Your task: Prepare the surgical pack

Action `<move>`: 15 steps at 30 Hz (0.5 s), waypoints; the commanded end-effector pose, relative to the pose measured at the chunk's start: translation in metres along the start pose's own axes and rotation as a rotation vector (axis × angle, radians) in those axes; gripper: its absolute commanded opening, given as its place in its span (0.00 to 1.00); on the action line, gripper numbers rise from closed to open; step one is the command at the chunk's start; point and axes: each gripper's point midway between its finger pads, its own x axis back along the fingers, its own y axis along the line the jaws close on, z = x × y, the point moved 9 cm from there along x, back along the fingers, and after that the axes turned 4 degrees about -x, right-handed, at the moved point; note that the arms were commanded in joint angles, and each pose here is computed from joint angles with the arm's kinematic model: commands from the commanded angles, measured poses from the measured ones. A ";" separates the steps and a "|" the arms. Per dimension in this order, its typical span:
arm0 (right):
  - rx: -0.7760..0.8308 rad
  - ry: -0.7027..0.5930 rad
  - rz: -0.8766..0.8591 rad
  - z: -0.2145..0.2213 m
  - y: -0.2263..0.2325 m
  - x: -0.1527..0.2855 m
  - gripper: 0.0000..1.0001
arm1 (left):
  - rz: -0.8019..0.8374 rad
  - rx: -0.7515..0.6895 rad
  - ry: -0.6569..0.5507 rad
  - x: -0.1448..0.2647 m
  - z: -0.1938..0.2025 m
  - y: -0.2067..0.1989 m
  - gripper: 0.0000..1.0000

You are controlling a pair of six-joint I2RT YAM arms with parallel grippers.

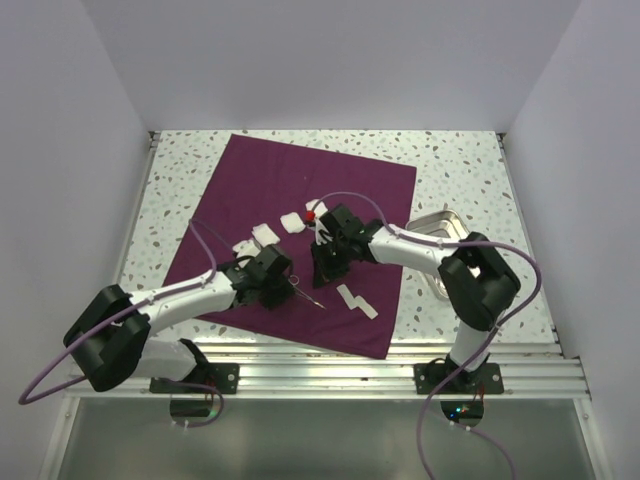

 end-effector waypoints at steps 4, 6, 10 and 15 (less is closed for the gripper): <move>0.003 -0.040 -0.090 -0.021 0.015 -0.004 0.00 | -0.003 0.061 -0.087 -0.004 -0.010 0.001 0.41; -0.001 -0.030 -0.093 -0.022 0.014 -0.009 0.00 | -0.001 0.062 -0.098 -0.005 -0.011 0.003 0.41; -0.011 -0.025 -0.100 -0.023 0.014 -0.015 0.00 | -0.010 0.058 -0.108 -0.011 -0.012 0.005 0.41; -0.016 -0.008 -0.071 -0.024 0.010 -0.023 0.00 | -0.016 0.060 -0.127 -0.016 -0.015 0.008 0.42</move>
